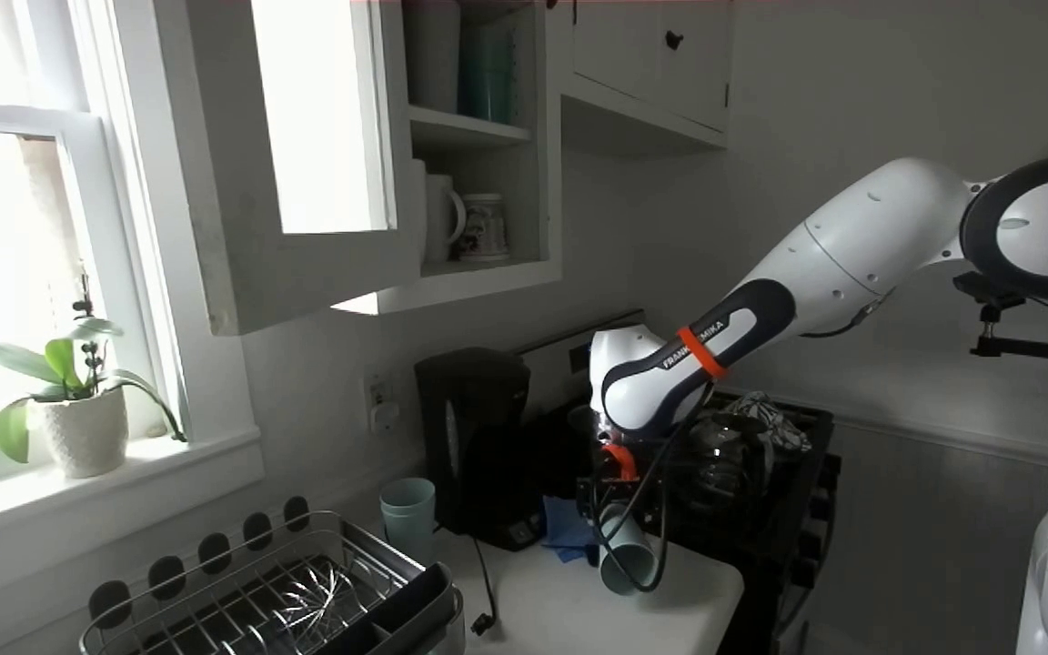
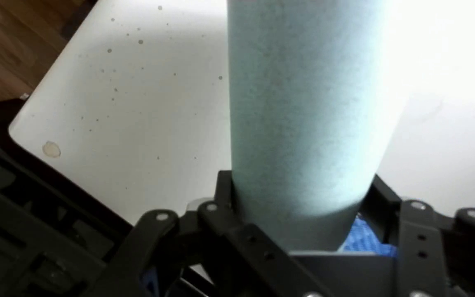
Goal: Turn the cup close to the edge upside down, then put it in the cabinet
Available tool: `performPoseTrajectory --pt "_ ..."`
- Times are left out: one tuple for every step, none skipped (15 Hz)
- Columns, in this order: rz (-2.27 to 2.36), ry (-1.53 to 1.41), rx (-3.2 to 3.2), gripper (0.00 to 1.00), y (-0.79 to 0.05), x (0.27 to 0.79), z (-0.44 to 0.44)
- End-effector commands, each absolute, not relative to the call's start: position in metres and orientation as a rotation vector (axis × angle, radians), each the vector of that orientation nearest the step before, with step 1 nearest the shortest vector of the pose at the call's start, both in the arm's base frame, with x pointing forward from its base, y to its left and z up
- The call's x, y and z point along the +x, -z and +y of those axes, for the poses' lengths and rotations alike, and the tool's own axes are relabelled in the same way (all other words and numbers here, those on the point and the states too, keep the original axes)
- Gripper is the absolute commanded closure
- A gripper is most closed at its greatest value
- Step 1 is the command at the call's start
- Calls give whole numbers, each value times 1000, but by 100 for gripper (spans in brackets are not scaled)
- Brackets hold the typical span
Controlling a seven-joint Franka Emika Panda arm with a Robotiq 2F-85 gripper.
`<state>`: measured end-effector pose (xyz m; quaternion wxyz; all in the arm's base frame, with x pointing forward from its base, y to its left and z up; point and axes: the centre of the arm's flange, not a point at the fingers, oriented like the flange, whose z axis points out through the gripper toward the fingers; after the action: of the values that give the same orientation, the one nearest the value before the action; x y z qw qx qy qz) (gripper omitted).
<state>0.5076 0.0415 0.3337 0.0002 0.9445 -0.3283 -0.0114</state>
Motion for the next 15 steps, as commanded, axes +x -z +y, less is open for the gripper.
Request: performPoseTrajectory --pt "-772 -96 2940 50 -391 496 69" --pt "-702 -138 2922 50 -406 492 75" --pt "-638 -181 2902 50 -419 489 80" --pt "-573 -229 2884 50 -432 485 84" --pt "-520 -280 2862 50 -445 483 87" --pt "-464 -335 2839 50 -458 479 90" --pt "-416 -390 2817 50 -470 474 93" --pt "-367 -446 2792 50 -481 472 94" --pt "-319 -503 2767 50 -490 469 97" --pt "-275 -556 2739 50 -500 466 99" --pt "-234 -606 2713 50 -509 461 103" --pt "-195 -658 2687 50 -520 457 107" --pt "-157 -711 2661 50 -529 454 111" --pt "-123 -764 2637 50 -537 450 115" --pt "-95 -823 2613 50 -546 448 118"
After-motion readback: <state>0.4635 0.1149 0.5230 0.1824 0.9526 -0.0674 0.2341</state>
